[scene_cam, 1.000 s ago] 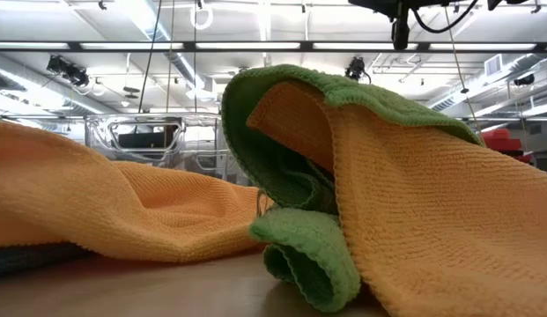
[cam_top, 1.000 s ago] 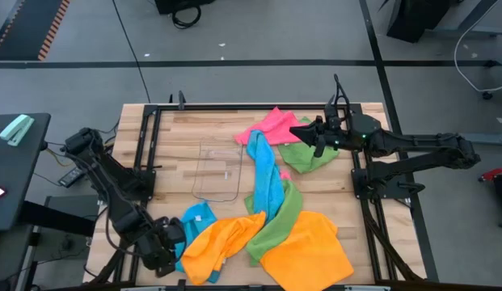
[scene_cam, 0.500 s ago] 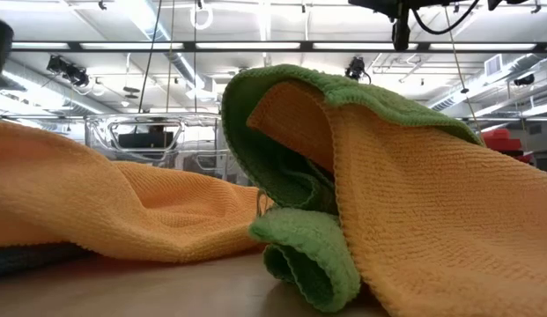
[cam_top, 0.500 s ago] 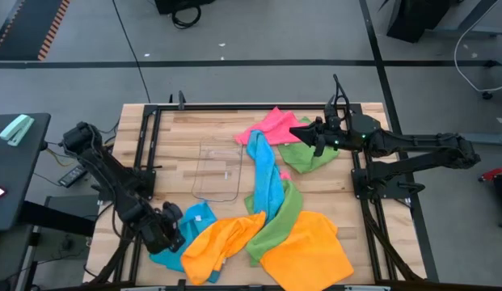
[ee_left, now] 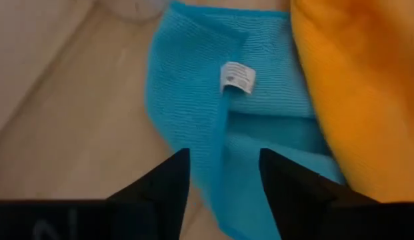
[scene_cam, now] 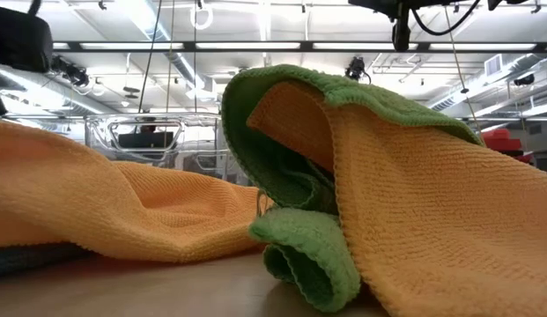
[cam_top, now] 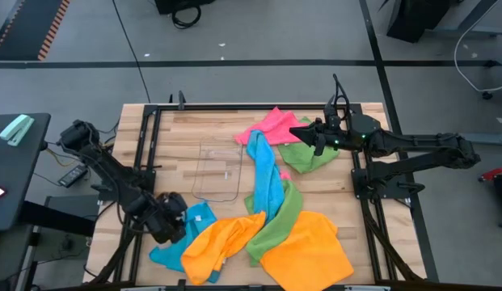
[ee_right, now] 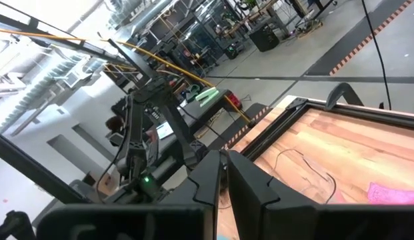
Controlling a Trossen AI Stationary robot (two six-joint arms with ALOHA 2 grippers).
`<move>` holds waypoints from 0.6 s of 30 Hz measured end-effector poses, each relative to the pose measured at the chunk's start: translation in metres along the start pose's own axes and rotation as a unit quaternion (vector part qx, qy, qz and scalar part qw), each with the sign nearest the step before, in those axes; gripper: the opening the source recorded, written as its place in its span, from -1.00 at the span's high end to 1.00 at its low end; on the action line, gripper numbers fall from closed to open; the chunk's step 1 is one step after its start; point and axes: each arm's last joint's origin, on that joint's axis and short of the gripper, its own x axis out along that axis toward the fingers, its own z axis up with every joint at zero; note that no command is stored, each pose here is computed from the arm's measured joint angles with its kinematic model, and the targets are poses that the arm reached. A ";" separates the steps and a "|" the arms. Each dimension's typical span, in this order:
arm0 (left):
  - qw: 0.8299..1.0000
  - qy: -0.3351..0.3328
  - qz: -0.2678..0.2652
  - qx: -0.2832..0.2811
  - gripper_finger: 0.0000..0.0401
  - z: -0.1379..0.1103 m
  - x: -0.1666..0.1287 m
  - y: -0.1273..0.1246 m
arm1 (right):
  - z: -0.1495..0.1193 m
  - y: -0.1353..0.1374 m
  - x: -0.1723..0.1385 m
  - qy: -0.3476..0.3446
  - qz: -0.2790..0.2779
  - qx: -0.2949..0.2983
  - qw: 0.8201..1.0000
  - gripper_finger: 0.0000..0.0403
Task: Fold microfiber towels
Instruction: Fold the left blue towel
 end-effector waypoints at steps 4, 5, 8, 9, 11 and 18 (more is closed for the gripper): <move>0.999 -0.006 0.015 0.037 -0.08 0.007 0.002 0.004 | 0.000 0.000 0.000 0.000 0.000 0.000 1.000 0.82; 0.999 -0.007 0.017 0.047 -0.09 0.008 0.003 0.004 | 0.000 0.000 0.000 0.000 0.000 0.000 1.000 0.82; 0.997 -0.007 0.020 0.072 -0.09 0.011 0.004 0.005 | 0.000 0.000 0.000 0.000 0.000 -0.001 1.000 0.82; 0.997 -0.008 0.020 0.081 -0.09 0.011 0.004 0.005 | 0.000 0.000 0.000 0.000 0.000 -0.001 1.000 0.82; 0.995 -0.010 0.021 0.093 -0.08 0.012 0.004 0.005 | 0.000 0.000 0.000 0.000 0.000 -0.002 1.000 0.82; 0.986 -0.006 0.024 0.162 -0.06 0.008 0.011 0.001 | 0.000 0.000 0.000 0.000 0.000 -0.002 1.000 0.82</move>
